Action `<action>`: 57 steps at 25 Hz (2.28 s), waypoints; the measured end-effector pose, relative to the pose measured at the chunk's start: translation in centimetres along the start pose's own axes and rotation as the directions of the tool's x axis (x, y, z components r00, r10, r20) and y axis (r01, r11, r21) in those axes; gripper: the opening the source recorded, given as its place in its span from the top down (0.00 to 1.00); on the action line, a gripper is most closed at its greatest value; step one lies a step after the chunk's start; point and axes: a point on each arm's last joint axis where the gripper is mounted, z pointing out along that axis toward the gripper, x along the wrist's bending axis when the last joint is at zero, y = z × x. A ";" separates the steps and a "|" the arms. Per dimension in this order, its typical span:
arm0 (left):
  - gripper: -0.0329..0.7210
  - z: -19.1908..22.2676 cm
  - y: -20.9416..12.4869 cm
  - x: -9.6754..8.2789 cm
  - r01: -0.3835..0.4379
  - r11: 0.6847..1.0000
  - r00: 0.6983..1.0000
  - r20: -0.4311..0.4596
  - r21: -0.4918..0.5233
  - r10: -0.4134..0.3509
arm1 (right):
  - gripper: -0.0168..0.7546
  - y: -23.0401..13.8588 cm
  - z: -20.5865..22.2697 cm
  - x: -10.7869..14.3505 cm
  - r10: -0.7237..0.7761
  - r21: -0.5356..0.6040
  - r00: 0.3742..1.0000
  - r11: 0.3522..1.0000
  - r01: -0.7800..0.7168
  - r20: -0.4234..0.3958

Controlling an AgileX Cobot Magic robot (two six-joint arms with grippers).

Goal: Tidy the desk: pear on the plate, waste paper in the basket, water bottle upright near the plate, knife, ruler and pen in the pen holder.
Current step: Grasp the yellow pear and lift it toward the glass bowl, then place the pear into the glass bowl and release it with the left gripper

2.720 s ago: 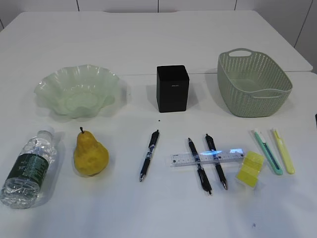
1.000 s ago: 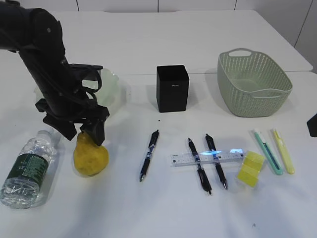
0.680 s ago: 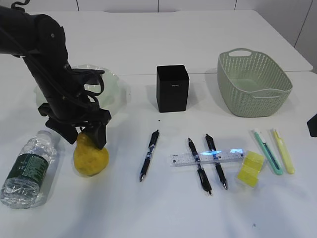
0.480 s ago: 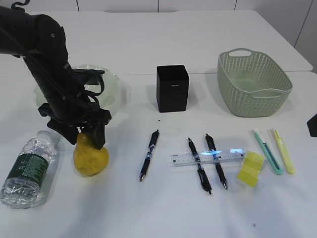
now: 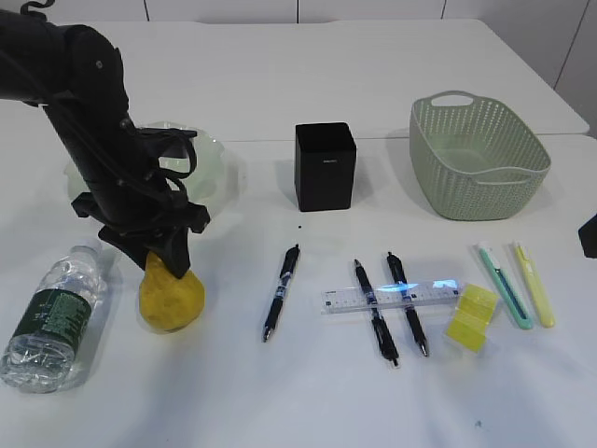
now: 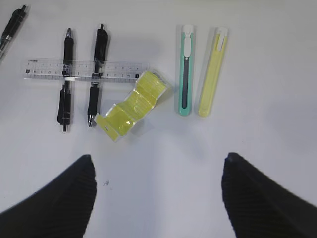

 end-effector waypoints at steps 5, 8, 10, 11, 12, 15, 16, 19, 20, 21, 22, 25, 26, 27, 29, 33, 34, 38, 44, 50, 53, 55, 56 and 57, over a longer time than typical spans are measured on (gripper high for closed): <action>0.59 0.0 -0.1 0.0 0.000 1.000 1.000 0.000 0.011 0.000 | 0.22 0.0 0.0 0.0 0.000 0.000 1.000 1.000 0.000 0.000; 0.59 -0.4 0.0 -0.1 -0.003 1.000 1.000 0.002 0.021 0.003 | 0.22 0.0 0.0 0.0 0.000 0.000 1.000 1.000 0.000 0.000; 0.59 -1.0 0.5 -0.2 -0.010 1.000 1.000 0.001 0.001 0.010 | 0.22 0.0 0.0 0.0 0.000 0.000 1.000 1.000 0.000 0.000; 0.59 -1.5 0.9 -0.3 -0.016 1.000 1.000 -0.003 -0.016 0.016 | 0.22 0.0 0.0 0.0 0.000 0.000 1.000 1.000 0.000 0.000; 0.59 -2.0 1.3 -0.3 -0.024 0.999 1.000 -0.009 -0.034 0.024 | 0.22 0.0 0.0 0.0 0.000 0.000 1.000 1.000 0.000 0.000; 0.59 -4.0 2.5 -0.3 -0.063 0.994 0.997 -0.053 -0.095 0.058 | 0.22 0.0 0.0 0.0 0.000 0.000 1.000 1.000 0.000 0.000; 0.59 -4.8 2.9 -0.3 -0.077 0.990 0.995 -0.072 -0.119 0.069 | 0.22 0.0 0.0 0.0 0.000 0.000 1.000 1.000 0.000 0.000; 0.59 -6.9 3.9 -0.1 -0.112 0.975 0.987 -0.135 -0.191 0.086 | 0.22 0.0 0.0 0.0 0.000 0.000 1.000 1.000 0.000 0.000; 0.59 -7.4 4.3 0.0 -0.111 0.970 0.986 -0.150 -0.215 0.079 | 0.22 0.0 0.0 0.0 0.000 0.000 1.000 1.000 0.000 0.000; 0.59 -7.9 4.6 0.3 -0.105 0.964 0.985 -0.158 -0.243 0.068 | 0.22 0.0 0.0 0.0 0.000 0.000 1.000 1.000 0.000 0.000; 0.59 -8.3 5.0 0.7 -0.102 0.956 0.984 -0.167 -0.274 0.057 | 0.22 0.0 0.0 0.0 0.000 0.000 1.000 1.000 0.000 0.000; 0.59 -9.4 6.0 1.8 -0.091 0.923 0.984 -0.175 -0.373 0.026 | 0.22 0.0 0.0 0.0 0.000 0.002 1.000 1.000 0.000 0.000; 0.59 -9.7 6.4 2.1 -0.085 0.913 0.985 -0.174 -0.399 0.015 | 0.22 -0.1 0.0 0.0 0.000 0.006 1.000 1.000 0.000 0.000; 0.59 -9.7 6.7 2.6 -0.079 0.907 0.984 -0.177 -0.415 0.005 | 0.22 -0.1 0.0 0.0 0.000 0.006 1.000 1.000 0.000 0.000; 0.59 -9.7 7.5 3.6 -0.062 0.898 0.984 -0.178 -0.435 -0.019 | 0.22 -0.1 0.0 0.0 0.000 0.010 1.000 1.000 0.000 0.000; 0.59 -8.4 9.1 5.1 -0.039 0.899 0.982 -0.181 -0.437 -0.046 | 0.22 -0.2 0.0 0.0 0.000 0.021 1.000 1.000 0.000 0.001; 0.59 -7.9 9.3 5.4 -0.034 0.901 0.982 -0.181 -0.433 -0.050 | 0.22 -0.2 0.0 0.0 0.000 0.022 1.000 1.000 0.000 0.001; 0.59 -6.3 10.3 6.5 -0.018 0.908 0.981 -0.183 -0.418 -0.065 | 0.22 -0.3 0.0 0.0 0.000 0.029 1.000 1.000 0.000 0.001; 0.59 -4.1 10.9 8.7 0.020 0.920 0.978 -0.184 -0.390 -0.100 | 0.22 -0.3 0.0 0.0 0.000 0.031 1.000 1.000 0.000 0.001; 0.59 -2.6 11.0 10.3 0.051 0.930 0.975 -0.184 -0.364 -0.126 | 0.22 -0.3 0.0 0.0 0.000 0.031 1.000 1.000 0.000 0.001; 0.59 -1.5 11.0 10.4 0.060 0.936 0.976 -0.177 -0.347 -0.128 | 0.22 -0.3 0.0 0.0 0.000 0.029 1.000 1.000 0.000 0.001; 0.59 -1.3 11.1 10.4 0.067 0.936 0.977 -0.166 -0.347 -0.132 | 0.22 -0.2 0.0 0.0 0.000 0.028 1.000 1.000 0.000 0.001; 0.59 -1.3 11.2 10.4 0.067 0.934 0.977 -0.166 -0.350 -0.132 | 0.22 -0.2 0.0 0.0 0.000 0.028 1.000 1.000 0.000 0.001; 0.58 -1.2 11.2 10.4 0.066 0.934 0.977 -0.166 -0.351 -0.132 | 0.22 -0.2 0.0 0.0 0.000 0.028 1.000 1.000 0.000 0.001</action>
